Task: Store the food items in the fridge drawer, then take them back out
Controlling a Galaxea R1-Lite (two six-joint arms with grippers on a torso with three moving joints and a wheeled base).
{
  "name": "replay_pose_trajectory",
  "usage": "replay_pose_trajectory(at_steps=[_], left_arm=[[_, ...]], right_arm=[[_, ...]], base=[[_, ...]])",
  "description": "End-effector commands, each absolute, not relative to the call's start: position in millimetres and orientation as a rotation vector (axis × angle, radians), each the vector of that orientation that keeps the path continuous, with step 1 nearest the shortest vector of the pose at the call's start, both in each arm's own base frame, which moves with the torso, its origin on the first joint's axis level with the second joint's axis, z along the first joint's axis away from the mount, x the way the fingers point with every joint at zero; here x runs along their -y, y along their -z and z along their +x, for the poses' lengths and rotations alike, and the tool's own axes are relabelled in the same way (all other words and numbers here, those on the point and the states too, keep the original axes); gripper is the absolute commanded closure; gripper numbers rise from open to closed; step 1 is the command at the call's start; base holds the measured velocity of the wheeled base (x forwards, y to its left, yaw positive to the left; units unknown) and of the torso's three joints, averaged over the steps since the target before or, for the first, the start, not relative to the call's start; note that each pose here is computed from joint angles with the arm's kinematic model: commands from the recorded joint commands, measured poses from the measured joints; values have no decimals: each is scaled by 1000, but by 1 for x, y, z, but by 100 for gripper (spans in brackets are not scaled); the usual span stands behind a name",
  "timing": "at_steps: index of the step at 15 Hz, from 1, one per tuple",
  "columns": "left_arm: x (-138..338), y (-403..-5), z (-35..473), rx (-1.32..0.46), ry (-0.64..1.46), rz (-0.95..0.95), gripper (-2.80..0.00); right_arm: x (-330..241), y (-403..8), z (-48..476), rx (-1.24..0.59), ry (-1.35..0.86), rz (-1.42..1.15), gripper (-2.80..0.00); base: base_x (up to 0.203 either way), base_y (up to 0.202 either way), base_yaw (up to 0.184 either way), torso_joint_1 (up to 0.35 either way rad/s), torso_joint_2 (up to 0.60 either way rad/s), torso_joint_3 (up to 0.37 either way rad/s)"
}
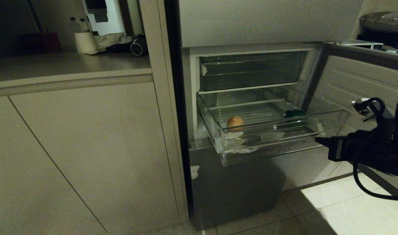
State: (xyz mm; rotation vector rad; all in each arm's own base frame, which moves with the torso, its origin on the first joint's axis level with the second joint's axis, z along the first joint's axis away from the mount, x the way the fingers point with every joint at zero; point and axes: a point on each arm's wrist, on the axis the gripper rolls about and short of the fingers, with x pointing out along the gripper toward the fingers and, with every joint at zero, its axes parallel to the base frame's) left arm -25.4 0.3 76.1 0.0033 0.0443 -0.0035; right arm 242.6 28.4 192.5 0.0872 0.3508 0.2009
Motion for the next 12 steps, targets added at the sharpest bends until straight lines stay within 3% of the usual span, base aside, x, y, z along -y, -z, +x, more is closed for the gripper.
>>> replay_pose_trajectory(at_steps=[1,12], left_arm=[[0,-76,-25,-46,3,3,0],[0,-76,-25,-46,3,3,0]], right_arm=[[-32,-178,268,-411,-196,119,0],[-49,-134,406,-420,-231,204,0]], base=[[0,0,0,0,0,0],[0,0,0,0,0,0]])
